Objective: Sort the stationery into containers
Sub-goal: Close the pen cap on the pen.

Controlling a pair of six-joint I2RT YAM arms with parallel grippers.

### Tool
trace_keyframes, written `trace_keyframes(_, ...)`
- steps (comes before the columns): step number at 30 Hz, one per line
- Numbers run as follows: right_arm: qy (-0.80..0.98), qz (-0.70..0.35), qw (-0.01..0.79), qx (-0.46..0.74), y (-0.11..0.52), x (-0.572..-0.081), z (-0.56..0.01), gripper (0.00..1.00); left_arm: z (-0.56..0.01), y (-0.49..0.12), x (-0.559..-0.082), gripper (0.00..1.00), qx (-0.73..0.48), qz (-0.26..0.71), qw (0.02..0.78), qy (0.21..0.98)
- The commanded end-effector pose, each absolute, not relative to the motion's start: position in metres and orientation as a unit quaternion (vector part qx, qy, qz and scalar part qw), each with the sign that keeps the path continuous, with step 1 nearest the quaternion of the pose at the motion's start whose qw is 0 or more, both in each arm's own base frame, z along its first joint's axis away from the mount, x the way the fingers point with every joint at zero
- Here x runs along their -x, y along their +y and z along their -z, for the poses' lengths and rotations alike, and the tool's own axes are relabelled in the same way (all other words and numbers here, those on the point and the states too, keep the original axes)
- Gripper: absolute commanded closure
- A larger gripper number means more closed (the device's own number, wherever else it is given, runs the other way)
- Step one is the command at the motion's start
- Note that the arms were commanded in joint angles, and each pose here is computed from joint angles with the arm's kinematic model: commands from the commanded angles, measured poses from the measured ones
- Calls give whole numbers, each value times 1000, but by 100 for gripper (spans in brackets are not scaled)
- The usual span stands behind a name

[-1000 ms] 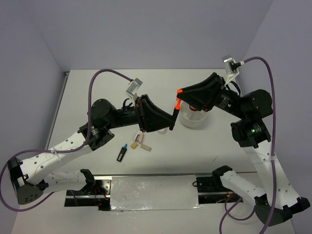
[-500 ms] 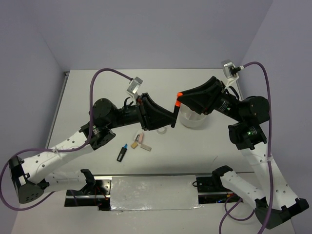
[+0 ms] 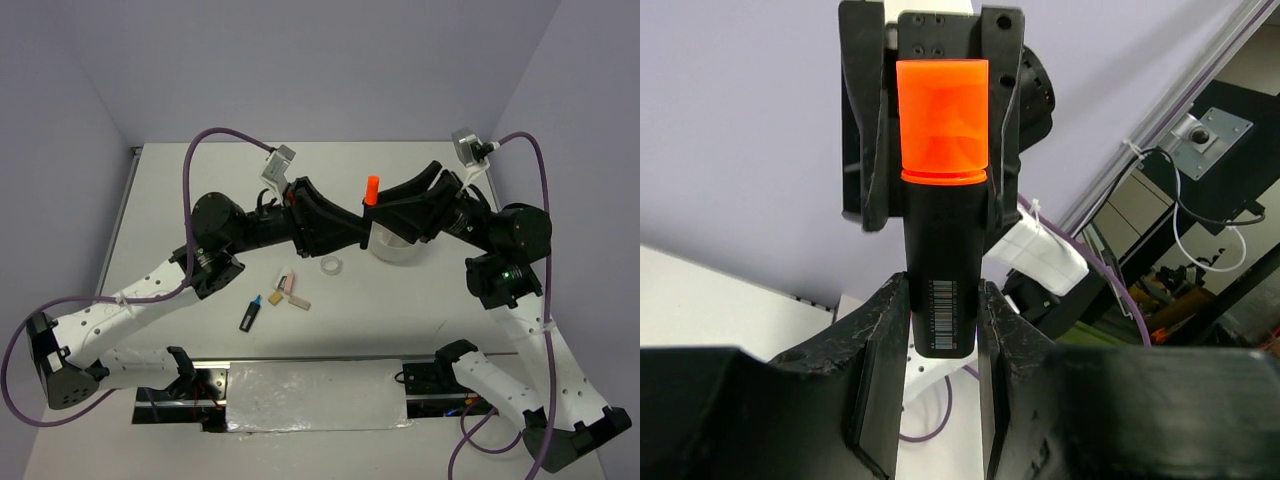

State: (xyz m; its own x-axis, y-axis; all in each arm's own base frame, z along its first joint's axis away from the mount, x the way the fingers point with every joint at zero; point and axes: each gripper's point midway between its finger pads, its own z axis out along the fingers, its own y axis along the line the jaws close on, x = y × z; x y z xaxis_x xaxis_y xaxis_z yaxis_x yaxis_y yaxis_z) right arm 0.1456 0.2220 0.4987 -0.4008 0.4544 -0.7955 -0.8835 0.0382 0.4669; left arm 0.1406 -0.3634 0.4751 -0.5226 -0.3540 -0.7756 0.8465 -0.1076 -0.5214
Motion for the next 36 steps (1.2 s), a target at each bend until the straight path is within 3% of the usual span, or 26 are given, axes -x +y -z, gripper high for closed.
trace_keyframes(1,498,-647,523,245,219,-130,-508,51,-511,-353,-136,100,-262,697,479,465)
trace_keyframes(3,500,-642,526,248,219,-131,-508,48,-510,-352,-141,100,-258,684,493,472)
trace_keyframes(9,514,-613,547,246,217,-139,-514,24,-511,-350,-153,100,-250,657,522,483)
trace_keyframes(13,534,-569,572,252,212,-147,-511,0,-519,-343,-163,100,-242,615,560,500)
trace_keyframes(26,604,-432,662,105,178,-184,-527,1,-510,-342,-191,100,-256,466,641,553)
trace_keyframes(36,633,-416,644,107,211,-200,-522,20,-513,-348,-198,100,-262,445,650,557)
